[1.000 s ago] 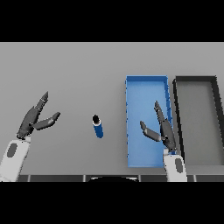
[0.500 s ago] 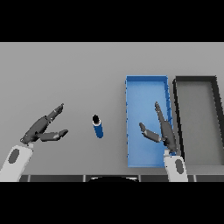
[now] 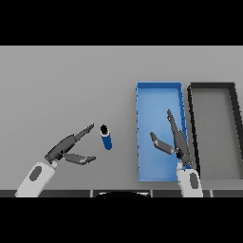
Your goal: Pick up the blue pipe and place it into the blue bin.
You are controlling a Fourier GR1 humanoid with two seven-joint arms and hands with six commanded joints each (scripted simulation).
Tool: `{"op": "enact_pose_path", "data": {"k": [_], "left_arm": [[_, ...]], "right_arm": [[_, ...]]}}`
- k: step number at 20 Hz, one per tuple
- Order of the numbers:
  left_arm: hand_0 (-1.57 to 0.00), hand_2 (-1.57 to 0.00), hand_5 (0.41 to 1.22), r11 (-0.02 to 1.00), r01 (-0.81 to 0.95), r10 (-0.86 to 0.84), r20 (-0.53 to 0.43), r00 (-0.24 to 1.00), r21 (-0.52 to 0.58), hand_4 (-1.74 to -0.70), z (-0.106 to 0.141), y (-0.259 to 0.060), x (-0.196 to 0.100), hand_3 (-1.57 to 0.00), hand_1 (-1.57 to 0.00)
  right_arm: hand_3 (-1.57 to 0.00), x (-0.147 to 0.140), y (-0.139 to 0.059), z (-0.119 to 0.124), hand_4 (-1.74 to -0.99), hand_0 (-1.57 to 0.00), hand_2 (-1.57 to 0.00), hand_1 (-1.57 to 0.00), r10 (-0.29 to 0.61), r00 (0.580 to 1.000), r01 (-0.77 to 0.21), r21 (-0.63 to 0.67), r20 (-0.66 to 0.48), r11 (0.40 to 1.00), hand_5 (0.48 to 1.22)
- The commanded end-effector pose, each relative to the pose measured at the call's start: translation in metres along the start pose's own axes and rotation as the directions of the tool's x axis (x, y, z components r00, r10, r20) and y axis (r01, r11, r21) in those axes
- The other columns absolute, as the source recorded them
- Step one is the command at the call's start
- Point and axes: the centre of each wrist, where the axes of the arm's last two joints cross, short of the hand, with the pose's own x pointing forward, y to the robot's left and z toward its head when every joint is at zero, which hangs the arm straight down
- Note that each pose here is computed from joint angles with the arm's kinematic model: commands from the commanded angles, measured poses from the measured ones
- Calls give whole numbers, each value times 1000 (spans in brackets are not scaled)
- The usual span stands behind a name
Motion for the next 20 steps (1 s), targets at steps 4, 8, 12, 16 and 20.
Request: {"op": "enact_pose_path", "data": {"k": [4,8,12,16,20], "left_arm": [[1,1,468,999,-36,36,-16,999,-22,-1206,-25,-19,-5,1,1],[1,1,469,996,-81,80,-24,997,-44,-1186,-52,-31,-13,1,1],[1,1,462,997,-30,28,-25,999,-71,-1131,-72,-38,-16,1,1],[1,-1,533,989,-119,123,43,991,-82,-1215,-84,-50,-18,1,1],[-100,-357,651,986,-158,160,54,986,-53,-1317,-92,-56,-17,-215,-265]], "right_arm": [[1,-2,4,4,-1229,1,1,1,3,1000,-3,11,-10,1000,622],[1,-3,-2,10,-1212,1,1,1,12,1000,-12,-5,-9,1000,610],[1,-4,-3,7,-1201,1,1,1,2,1000,-2,-4,-31,1000,605],[1,-5,-2,8,-1206,1,1,1,-12,1000,12,-4,-24,1000,606],[1,-6,1,9,-1198,1,1,1,-7,1000,7,-8,-27,1000,605]]}}
